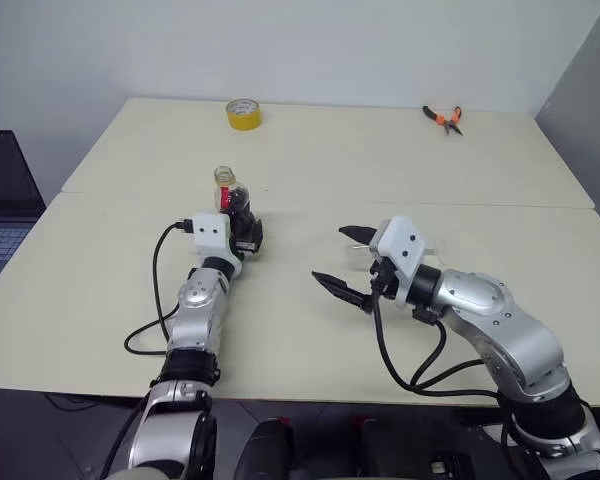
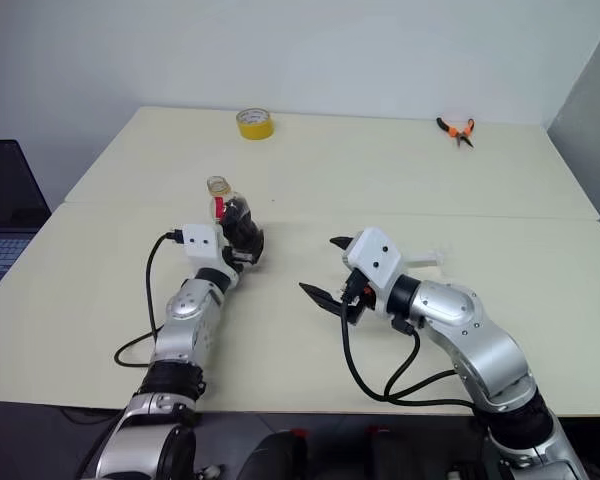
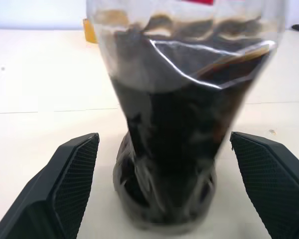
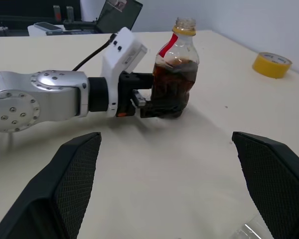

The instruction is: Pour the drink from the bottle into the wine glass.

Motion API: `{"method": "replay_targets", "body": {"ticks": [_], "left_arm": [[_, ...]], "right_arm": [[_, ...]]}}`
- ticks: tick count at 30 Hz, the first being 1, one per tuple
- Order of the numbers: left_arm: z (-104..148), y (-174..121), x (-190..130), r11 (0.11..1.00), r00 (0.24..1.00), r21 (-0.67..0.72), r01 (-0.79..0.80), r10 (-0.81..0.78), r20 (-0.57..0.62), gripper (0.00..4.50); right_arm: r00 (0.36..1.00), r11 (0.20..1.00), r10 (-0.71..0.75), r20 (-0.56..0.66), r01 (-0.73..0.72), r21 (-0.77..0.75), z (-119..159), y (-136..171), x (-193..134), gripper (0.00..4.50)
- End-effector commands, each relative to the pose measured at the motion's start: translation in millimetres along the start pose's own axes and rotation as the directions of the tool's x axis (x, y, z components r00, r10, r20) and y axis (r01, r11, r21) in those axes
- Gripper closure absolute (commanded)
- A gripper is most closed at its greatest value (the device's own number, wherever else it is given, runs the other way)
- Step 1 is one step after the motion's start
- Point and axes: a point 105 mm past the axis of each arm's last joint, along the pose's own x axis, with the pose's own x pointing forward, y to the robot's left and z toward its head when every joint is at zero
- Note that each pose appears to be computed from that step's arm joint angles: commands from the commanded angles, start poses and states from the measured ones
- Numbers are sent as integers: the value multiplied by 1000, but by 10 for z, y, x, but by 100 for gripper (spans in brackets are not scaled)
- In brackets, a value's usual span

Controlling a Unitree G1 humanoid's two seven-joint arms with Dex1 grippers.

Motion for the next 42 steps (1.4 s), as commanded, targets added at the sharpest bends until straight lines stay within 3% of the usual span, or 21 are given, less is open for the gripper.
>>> {"method": "replay_targets", "body": {"ticks": [1,8,11,15,19,23,31,39,42], "left_arm": [[109,-87,-206,996,996,11,88,-88,12,2],[-11,-39,-654,983,982,65,174,-167,-92,2],[7,-171,-778,952,956,111,284,-272,-111,2],[115,-462,-801,900,906,111,422,-415,-83,2],[217,-677,-819,819,831,145,555,-551,-74,2],[417,-791,-724,706,724,177,685,-687,-61,2],[521,-858,-702,531,564,228,816,-818,-114,2],[524,-840,-612,548,581,238,802,-809,-92,2],[525,-848,-588,556,587,237,796,-805,-82,0]], "right_arm": [[998,997,-63,22,64,-48,93,-70,-183,0],[978,978,-200,-51,197,-69,-81,-197,-509,0],[922,915,-367,-127,333,-228,-242,-443,-730,0],[868,828,-467,-168,363,-426,-321,-619,-771,0],[841,748,-488,-233,265,-608,-433,-701,-724,0],[830,605,-475,-292,67,-793,-628,-746,-589,0],[780,479,-539,-318,-27,-878,-875,-897,-470,0],[745,424,-604,-281,1,-906,-878,-1075,-433,0],[735,405,-623,-268,10,-914,-889,-1123,-392,58]]}}
